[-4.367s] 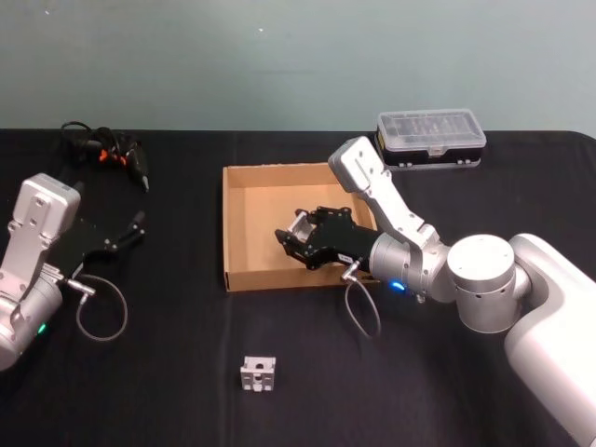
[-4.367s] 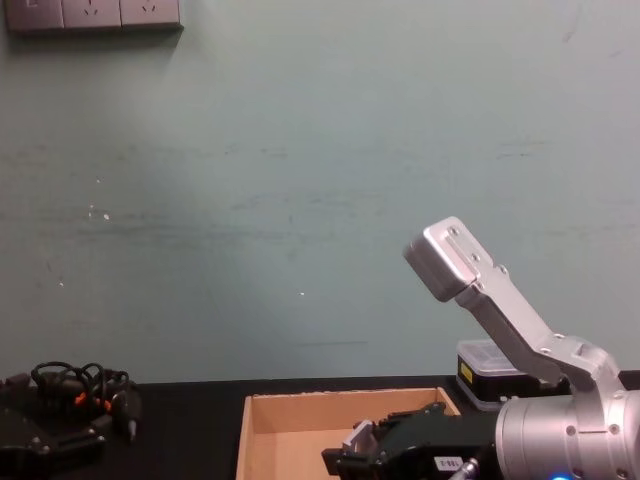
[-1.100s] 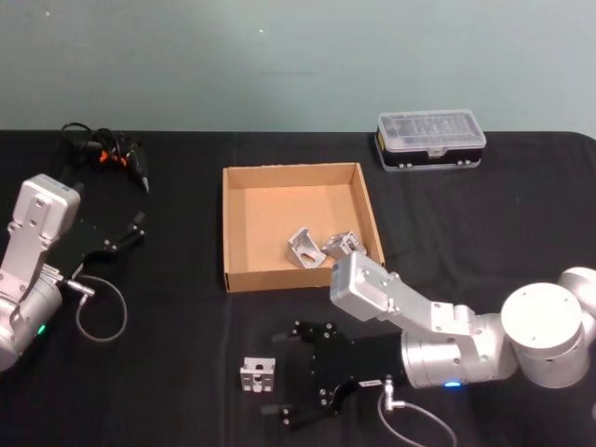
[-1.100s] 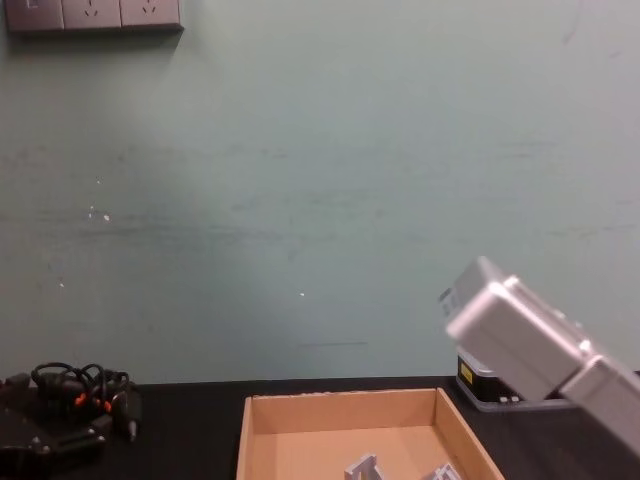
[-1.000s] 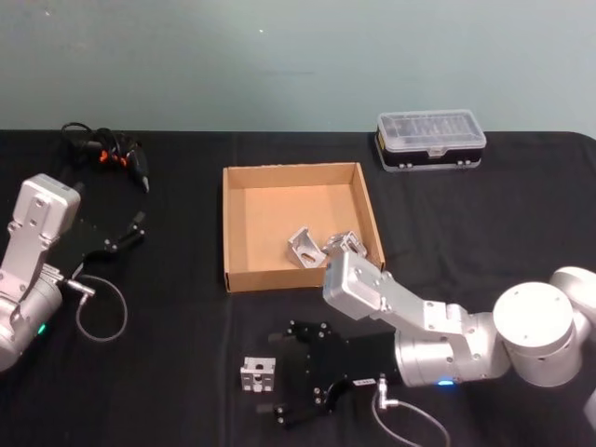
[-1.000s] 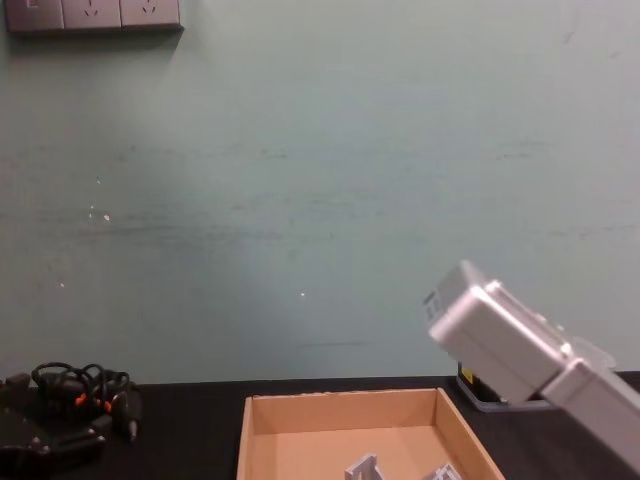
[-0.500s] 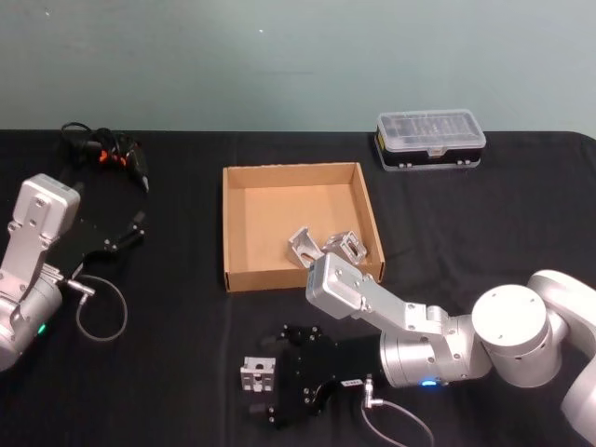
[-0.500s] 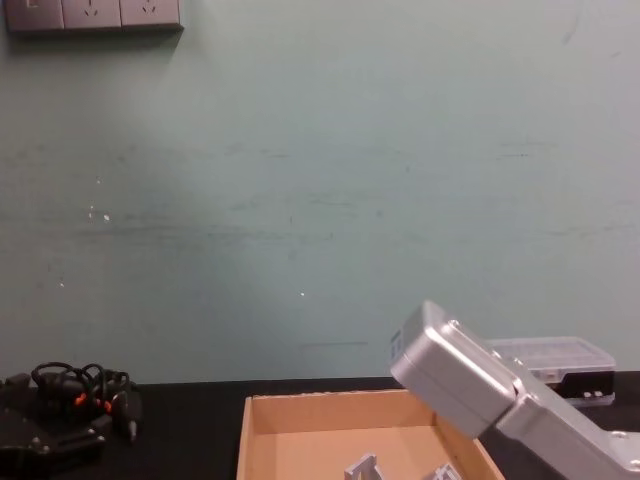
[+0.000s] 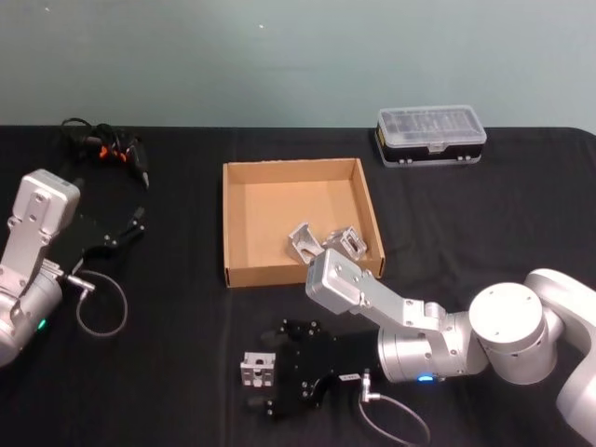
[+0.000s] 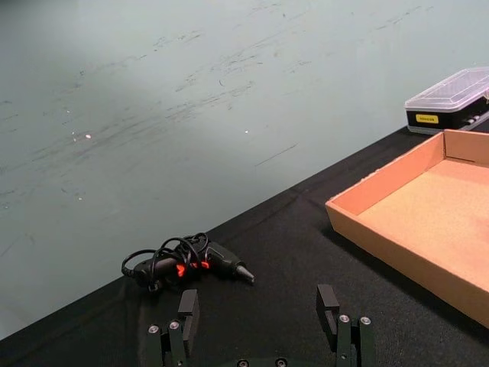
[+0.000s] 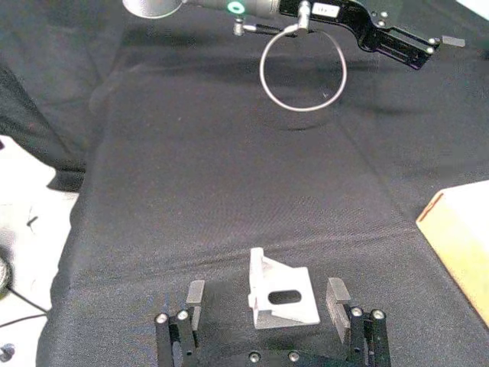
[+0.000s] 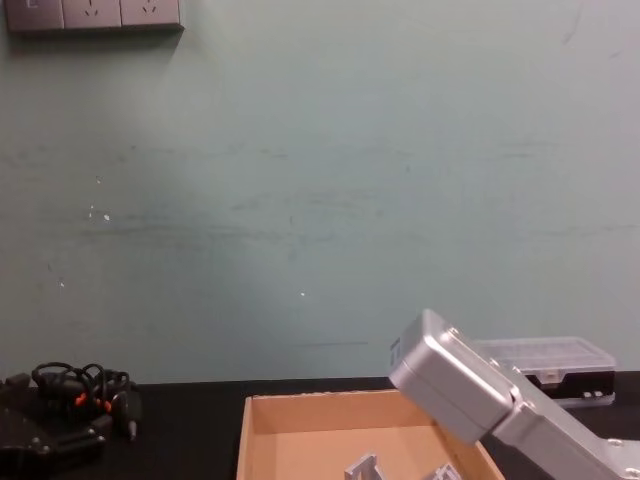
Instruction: Use one hand to pick up the angle iron from the table and place it into the box.
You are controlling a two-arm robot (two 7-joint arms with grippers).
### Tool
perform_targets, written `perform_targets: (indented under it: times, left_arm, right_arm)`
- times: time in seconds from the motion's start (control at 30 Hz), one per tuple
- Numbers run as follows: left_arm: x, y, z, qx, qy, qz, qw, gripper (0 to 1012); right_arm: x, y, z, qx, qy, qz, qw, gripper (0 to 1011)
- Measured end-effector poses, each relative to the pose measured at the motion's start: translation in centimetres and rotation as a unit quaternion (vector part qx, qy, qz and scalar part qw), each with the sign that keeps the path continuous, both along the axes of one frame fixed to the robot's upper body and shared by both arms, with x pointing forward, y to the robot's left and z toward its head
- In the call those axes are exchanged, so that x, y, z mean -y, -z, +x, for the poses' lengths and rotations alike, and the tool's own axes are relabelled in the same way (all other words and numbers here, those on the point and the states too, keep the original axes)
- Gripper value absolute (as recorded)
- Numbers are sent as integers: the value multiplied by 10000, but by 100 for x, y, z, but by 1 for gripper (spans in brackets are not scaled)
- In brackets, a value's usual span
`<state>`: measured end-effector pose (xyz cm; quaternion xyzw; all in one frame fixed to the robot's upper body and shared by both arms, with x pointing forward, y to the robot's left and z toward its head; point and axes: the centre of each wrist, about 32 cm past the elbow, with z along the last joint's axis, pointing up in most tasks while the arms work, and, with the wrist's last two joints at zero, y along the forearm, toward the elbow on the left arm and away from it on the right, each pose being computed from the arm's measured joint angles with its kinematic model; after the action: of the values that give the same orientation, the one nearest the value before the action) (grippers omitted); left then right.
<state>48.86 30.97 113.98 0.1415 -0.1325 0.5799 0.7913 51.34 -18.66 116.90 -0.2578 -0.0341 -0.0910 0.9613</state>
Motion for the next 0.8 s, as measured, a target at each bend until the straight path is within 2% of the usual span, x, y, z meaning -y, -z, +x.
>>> perform_targets:
  times: [0.6, 0.8]
  left_arm:
    - [0, 0, 0, 0, 0, 0, 10000, 1011]
    - [0, 0, 0, 0, 0, 0, 10000, 1011]
  right_arm:
    - [-25, 11, 12, 26, -97, 42, 9999, 1003]
    - [-38, 14, 4, 24, -148, 65, 9999, 875]
